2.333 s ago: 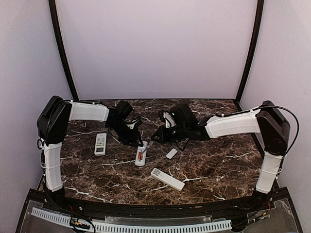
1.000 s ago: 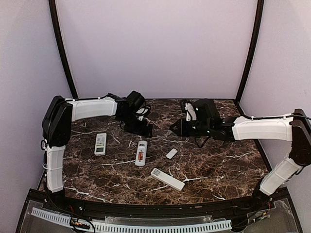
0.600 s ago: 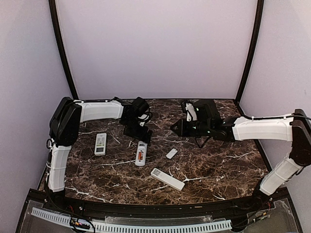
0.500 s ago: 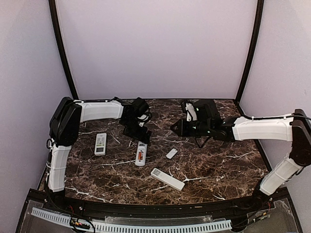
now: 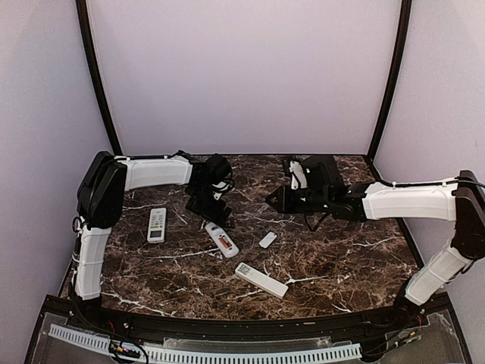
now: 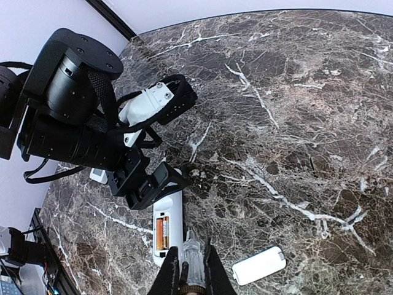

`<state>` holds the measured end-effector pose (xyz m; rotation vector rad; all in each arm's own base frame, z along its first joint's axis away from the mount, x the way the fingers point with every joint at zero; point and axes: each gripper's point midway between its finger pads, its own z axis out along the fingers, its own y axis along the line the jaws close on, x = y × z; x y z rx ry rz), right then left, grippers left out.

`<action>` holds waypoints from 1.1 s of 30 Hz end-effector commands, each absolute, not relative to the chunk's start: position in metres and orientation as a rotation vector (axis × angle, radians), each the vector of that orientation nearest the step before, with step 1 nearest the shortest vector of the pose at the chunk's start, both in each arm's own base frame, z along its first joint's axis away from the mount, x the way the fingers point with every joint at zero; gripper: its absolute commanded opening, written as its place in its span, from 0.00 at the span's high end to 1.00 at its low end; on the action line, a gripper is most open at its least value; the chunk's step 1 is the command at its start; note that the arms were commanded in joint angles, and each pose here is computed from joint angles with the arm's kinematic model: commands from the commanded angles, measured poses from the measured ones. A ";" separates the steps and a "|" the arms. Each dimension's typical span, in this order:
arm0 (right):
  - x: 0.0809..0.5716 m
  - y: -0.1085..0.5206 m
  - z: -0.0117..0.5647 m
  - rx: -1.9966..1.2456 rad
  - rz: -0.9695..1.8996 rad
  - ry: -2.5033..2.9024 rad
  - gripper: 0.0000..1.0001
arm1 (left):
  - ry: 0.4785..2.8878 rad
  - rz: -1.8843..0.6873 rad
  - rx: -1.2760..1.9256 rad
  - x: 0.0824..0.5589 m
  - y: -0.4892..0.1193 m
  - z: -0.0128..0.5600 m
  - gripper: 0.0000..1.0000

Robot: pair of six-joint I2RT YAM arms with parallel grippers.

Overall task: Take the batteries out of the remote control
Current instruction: Adjust the remote control without the battery cover at the center of the board, then hold the remote control without the battery cover at the center of the board.

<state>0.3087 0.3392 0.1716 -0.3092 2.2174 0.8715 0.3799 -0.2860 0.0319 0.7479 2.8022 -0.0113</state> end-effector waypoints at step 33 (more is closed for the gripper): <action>0.317 0.340 0.184 -0.307 0.850 2.184 1.00 | 2.660 -0.522 0.746 0.319 -0.300 0.087 0.06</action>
